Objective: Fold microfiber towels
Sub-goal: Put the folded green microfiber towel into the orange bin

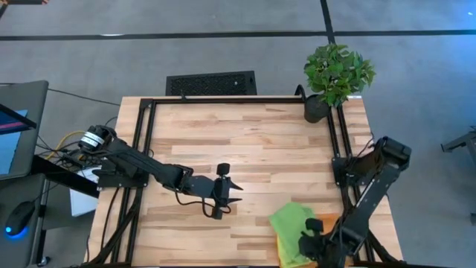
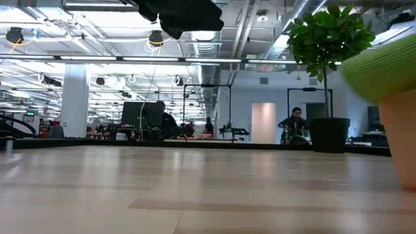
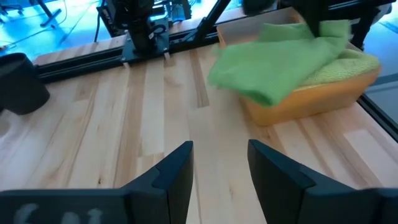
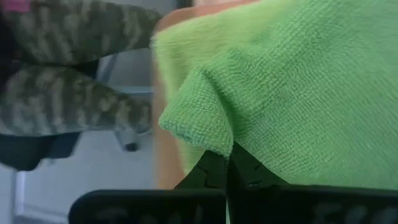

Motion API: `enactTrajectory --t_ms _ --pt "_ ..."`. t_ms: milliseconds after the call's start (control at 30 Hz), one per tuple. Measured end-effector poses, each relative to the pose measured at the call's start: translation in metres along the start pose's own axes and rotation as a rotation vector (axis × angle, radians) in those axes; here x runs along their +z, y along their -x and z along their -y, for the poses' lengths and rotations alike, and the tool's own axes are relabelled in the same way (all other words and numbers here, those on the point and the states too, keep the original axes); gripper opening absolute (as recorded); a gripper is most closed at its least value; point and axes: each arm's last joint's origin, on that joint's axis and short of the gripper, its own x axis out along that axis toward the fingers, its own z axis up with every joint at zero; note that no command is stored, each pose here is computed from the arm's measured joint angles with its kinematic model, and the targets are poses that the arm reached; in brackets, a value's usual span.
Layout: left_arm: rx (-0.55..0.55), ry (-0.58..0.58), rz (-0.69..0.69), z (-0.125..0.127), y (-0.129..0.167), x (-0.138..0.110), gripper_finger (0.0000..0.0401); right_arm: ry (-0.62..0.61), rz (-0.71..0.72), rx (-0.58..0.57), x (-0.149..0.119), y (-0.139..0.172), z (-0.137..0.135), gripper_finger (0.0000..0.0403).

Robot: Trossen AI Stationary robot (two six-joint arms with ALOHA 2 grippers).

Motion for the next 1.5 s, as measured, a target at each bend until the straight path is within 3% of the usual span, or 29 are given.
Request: enactTrajectory --t_ms 300,667,967,1133,1333,1500 --pt "0.000 0.000 -0.001 0.000 0.000 0.000 0.0145 -0.108 -0.005 0.074 0.001 -0.022 -0.010 0.0008" --pt "-0.009 0.000 -0.001 0.000 0.000 0.000 0.0145 -0.084 0.018 0.079 0.012 -0.024 -0.004 0.0017" --pt "-0.010 0.003 -0.001 0.000 0.000 0.000 0.0145 -0.100 0.042 0.095 0.019 -0.024 -0.002 0.0085" --pt "-0.010 0.003 -0.001 0.000 0.000 0.000 0.0145 -0.100 0.038 0.097 0.019 -0.024 -0.002 0.0145" --pt "-0.010 0.053 -0.002 0.000 0.000 0.000 0.0145 -0.098 -0.099 0.197 0.018 -0.021 -0.003 0.0222" --pt "-0.015 0.041 0.006 0.001 0.004 0.003 0.0138 -0.030 -0.045 0.247 0.017 0.002 -0.009 0.0241"
